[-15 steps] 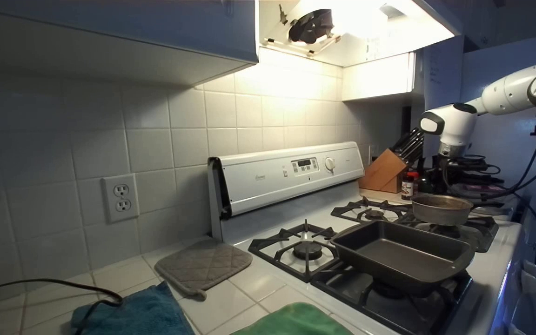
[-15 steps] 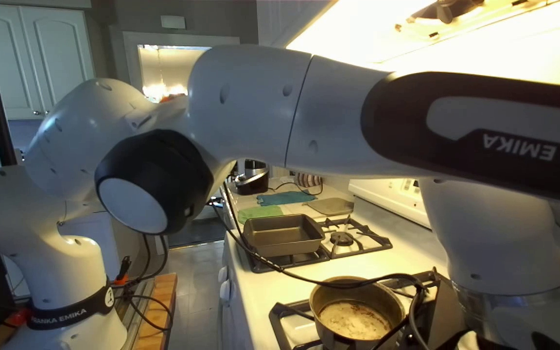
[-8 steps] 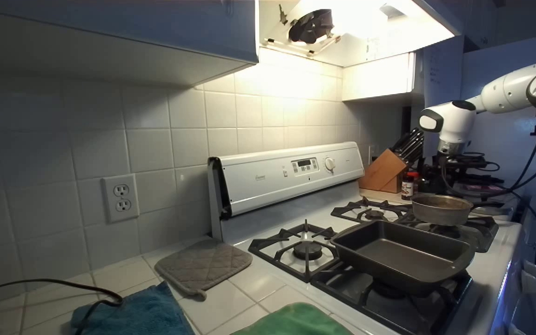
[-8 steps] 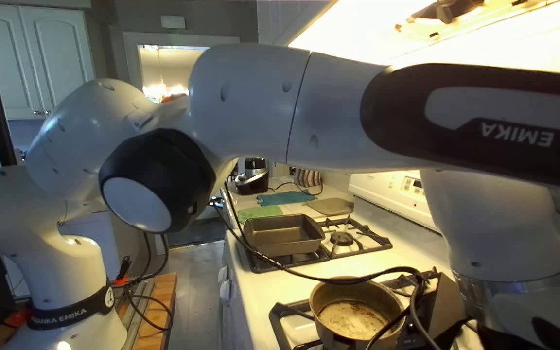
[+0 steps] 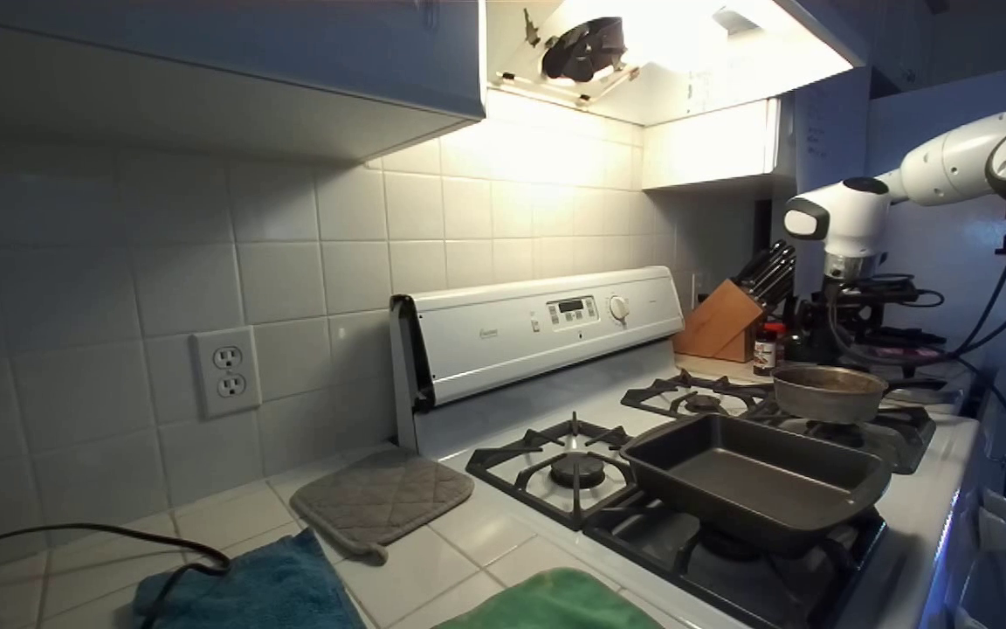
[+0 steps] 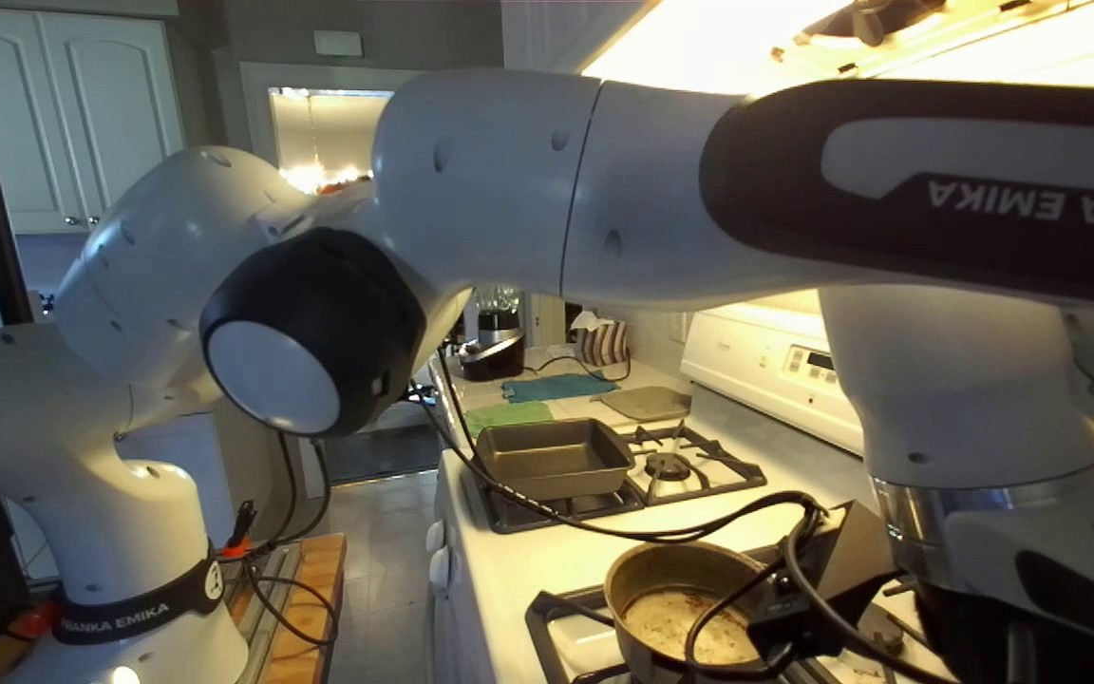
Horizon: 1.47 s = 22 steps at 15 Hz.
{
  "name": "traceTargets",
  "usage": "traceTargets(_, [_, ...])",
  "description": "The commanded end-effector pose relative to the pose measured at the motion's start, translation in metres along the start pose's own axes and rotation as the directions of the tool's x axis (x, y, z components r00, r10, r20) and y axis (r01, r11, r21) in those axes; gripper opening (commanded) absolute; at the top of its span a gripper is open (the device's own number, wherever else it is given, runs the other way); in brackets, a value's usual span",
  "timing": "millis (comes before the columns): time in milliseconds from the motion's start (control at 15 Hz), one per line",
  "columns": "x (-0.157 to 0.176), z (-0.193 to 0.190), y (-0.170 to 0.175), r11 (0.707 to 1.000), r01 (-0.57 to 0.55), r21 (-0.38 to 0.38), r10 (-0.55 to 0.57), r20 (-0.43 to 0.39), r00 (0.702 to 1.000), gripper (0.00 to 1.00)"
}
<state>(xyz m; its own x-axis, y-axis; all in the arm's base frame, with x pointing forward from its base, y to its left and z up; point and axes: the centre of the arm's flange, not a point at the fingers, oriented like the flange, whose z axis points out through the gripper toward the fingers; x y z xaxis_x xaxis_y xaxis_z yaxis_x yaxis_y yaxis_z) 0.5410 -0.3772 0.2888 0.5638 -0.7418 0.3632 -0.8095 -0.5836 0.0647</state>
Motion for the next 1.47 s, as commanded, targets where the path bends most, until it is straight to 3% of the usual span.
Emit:
traceTargets(0, [-0.004, -0.021, 0.002, 0.998, -0.020, -0.067, 0.021, 0.005, 1.000, 1.00])
traceTargets(333, [-0.017, -0.030, 0.019, 0.993, -0.017, -0.115, 0.021, 0.032, 0.999, 1.00])
traceTargets(933, [-0.033, -0.055, 0.043, 0.993, -0.028, -0.111, 0.032, 0.041, 0.999, 1.00])
traceTargets(1400, [-0.048, -0.054, 0.073, 0.989, -0.075, -0.125, 0.088, 0.104, 0.991, 1.00])
